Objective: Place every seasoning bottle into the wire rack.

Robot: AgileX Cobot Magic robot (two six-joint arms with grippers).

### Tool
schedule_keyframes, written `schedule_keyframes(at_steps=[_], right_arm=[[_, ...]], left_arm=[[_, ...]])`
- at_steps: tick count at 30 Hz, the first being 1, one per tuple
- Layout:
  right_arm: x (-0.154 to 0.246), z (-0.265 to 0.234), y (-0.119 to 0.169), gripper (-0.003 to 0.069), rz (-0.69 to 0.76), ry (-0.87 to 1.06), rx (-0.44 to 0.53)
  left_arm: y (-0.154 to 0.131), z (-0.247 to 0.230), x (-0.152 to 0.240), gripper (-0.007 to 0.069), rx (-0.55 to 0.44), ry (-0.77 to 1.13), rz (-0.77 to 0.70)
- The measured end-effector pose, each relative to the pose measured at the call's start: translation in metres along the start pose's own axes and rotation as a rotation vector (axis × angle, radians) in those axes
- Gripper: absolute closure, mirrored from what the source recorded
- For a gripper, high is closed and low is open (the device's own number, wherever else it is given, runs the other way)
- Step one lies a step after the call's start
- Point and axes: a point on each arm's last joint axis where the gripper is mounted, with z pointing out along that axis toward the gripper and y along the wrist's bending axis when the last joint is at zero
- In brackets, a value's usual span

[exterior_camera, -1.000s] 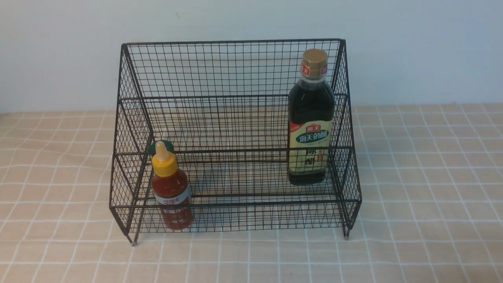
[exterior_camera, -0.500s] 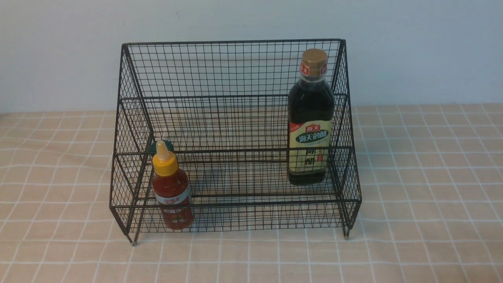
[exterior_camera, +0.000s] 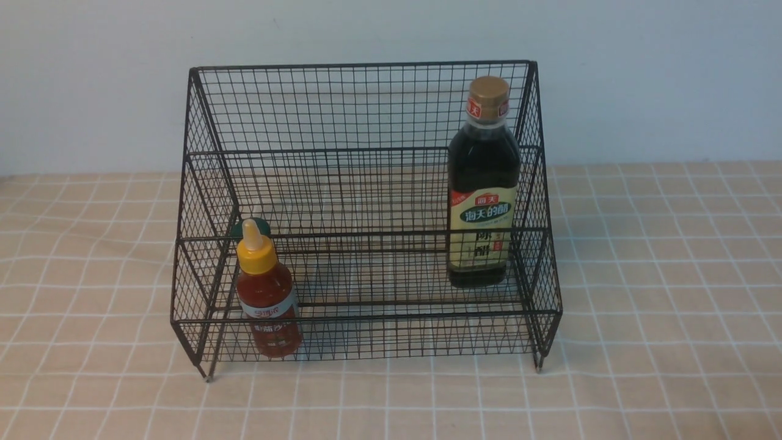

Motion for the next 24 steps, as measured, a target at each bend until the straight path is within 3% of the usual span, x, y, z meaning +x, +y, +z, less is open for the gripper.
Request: schedule_keyframes(at_steps=[11,18,24], right_arm=[[0.0,0.0,0.0,0.0673,0.0,0.0,0.0],[0.0,0.0,0.0,0.0673,0.0,0.0,0.0],[0.0,0.0,0.0,0.0673,0.0,0.0,0.0]], left_arm=[[-0.002,0.041,0.047,0.0632,-0.01,0.014,0.019],[0.004,0.07,0.107,0.0632,-0.147,0.042,-0.008],[0.006,0.071,0.118,0.0632,-0.175,0.109,0.057]])
